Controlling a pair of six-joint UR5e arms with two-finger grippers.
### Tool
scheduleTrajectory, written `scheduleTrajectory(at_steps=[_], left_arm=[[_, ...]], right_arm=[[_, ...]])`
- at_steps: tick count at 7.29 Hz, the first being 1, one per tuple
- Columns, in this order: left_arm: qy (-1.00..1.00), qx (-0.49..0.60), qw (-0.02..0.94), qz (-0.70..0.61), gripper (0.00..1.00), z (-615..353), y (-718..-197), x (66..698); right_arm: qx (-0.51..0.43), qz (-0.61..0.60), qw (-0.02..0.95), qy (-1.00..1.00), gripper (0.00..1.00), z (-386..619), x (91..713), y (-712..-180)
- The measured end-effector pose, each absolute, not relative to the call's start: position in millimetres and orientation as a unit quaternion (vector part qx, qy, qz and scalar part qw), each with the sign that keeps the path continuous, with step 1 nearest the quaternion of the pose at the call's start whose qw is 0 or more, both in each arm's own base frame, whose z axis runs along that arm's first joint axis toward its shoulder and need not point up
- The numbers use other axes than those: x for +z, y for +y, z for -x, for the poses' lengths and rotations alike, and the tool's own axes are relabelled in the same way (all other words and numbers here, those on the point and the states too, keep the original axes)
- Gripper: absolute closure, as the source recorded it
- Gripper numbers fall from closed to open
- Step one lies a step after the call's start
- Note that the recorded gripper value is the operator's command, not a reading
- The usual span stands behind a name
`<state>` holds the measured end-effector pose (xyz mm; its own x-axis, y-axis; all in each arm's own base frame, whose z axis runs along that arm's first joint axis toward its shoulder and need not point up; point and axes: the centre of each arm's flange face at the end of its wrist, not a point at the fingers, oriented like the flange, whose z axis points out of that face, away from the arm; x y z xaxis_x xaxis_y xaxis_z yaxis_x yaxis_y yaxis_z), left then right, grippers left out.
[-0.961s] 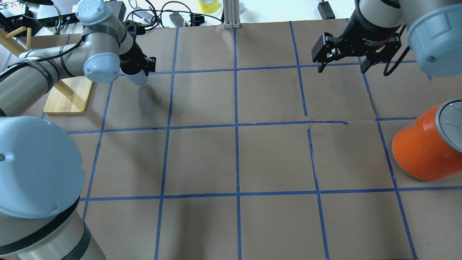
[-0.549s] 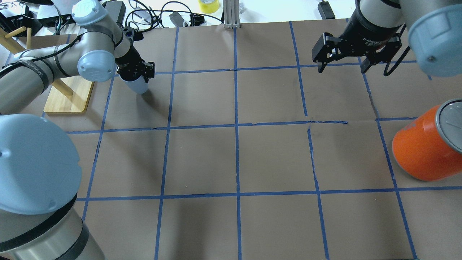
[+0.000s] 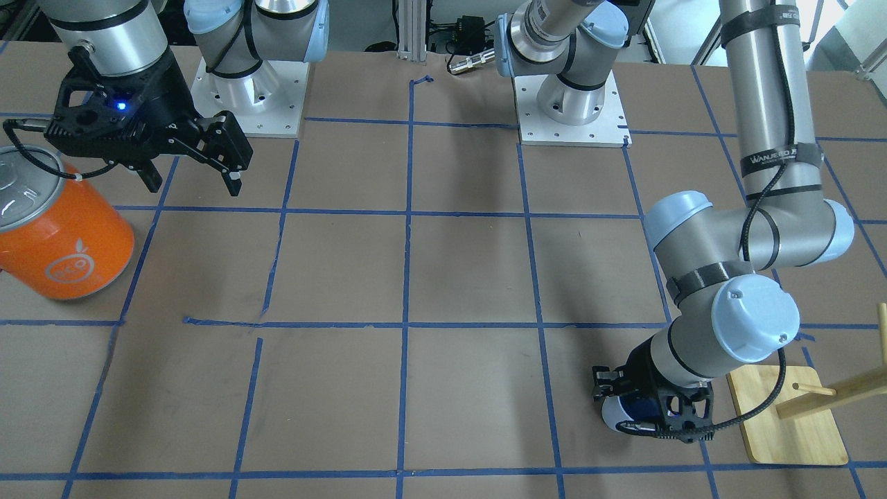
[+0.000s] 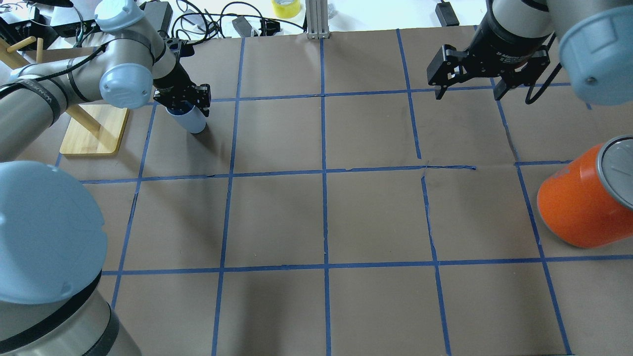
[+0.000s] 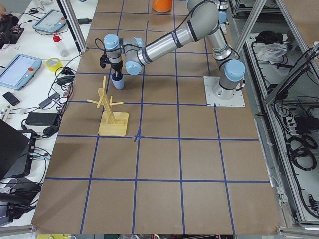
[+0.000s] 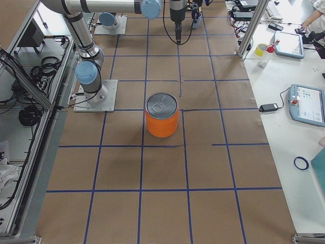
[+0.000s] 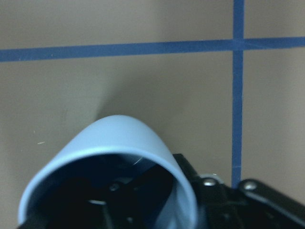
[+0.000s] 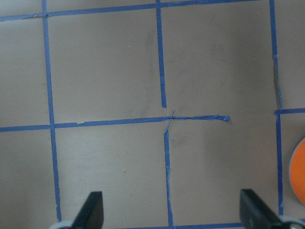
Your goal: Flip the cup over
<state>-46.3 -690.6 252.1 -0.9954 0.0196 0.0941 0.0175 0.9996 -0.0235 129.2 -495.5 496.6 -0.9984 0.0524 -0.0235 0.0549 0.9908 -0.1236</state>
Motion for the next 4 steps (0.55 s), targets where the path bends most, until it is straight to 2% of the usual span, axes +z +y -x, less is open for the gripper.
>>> scheduleTrajectory(at_steps=[4], left_arm=[[-0.998,0.004,0.029,-0.053,0.00,58,-637,392]], right_arm=[[-0.063,-0.027,0.010,0.998,0.00,-129,497,-496]])
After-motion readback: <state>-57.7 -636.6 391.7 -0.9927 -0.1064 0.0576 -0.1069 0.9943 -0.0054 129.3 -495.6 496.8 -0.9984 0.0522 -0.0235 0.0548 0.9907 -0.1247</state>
